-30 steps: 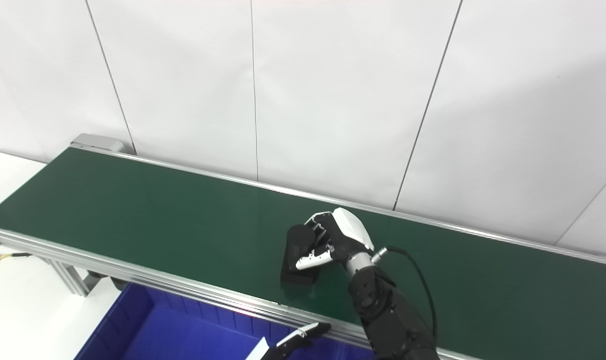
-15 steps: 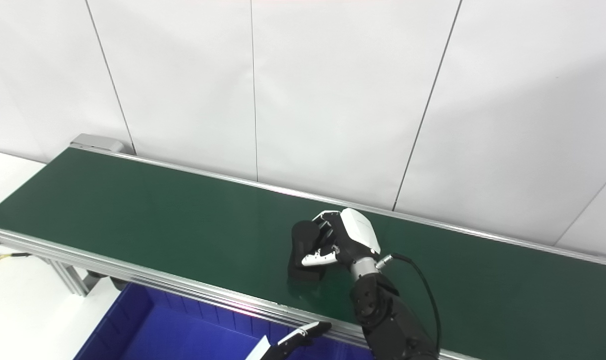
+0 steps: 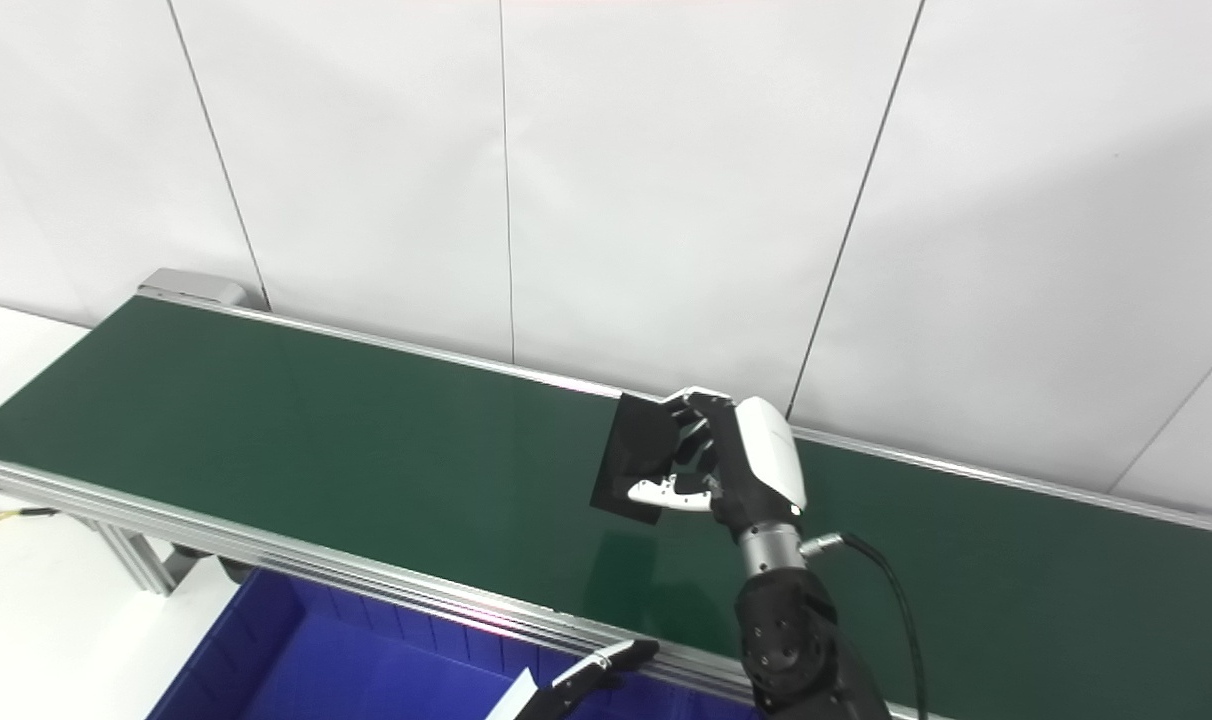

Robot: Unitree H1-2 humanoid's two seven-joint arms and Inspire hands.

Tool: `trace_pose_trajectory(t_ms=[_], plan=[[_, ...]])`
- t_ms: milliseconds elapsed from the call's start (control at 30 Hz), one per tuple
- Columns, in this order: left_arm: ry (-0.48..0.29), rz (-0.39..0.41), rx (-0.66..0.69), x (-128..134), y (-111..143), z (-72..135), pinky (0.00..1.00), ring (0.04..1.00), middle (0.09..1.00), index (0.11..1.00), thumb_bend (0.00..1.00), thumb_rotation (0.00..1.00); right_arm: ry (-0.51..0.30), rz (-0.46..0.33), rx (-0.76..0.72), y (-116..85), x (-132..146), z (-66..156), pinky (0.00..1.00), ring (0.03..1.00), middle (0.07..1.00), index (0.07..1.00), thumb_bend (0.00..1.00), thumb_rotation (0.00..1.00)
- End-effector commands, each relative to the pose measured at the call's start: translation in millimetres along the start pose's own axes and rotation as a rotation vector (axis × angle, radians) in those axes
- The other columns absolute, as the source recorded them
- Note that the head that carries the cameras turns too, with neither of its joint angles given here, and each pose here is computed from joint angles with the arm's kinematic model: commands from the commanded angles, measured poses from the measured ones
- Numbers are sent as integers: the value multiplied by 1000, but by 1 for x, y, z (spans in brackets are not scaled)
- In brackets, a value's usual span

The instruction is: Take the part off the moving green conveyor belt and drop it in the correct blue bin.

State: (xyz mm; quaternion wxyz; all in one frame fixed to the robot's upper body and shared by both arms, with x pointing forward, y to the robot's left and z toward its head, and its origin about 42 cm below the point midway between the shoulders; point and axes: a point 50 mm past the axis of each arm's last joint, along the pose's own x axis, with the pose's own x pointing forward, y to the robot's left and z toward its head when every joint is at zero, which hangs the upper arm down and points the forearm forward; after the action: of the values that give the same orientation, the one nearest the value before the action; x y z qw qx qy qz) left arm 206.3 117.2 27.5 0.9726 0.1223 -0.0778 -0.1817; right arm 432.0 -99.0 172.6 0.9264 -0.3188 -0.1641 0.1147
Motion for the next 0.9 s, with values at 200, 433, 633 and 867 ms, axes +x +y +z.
trace_pose_trajectory(t_ms=[200,433,633,867], plan=[[-67,10,-16,4,10,9,859,888,894,886,951,408,-22,-80,43,-31,-11,16,288,392,526,490,510,0],[-71,17,-28,1,13,11,860,889,896,889,940,397,2,-101,67,-46,-35,13,297,394,527,490,510,0],[-78,12,-28,-1,16,13,909,912,908,901,914,398,32,-107,75,-59,-62,9,287,379,514,518,506,0],[-88,9,-10,-5,21,17,907,912,911,907,902,433,75,-85,79,-75,-101,3,308,372,503,549,502,0]])
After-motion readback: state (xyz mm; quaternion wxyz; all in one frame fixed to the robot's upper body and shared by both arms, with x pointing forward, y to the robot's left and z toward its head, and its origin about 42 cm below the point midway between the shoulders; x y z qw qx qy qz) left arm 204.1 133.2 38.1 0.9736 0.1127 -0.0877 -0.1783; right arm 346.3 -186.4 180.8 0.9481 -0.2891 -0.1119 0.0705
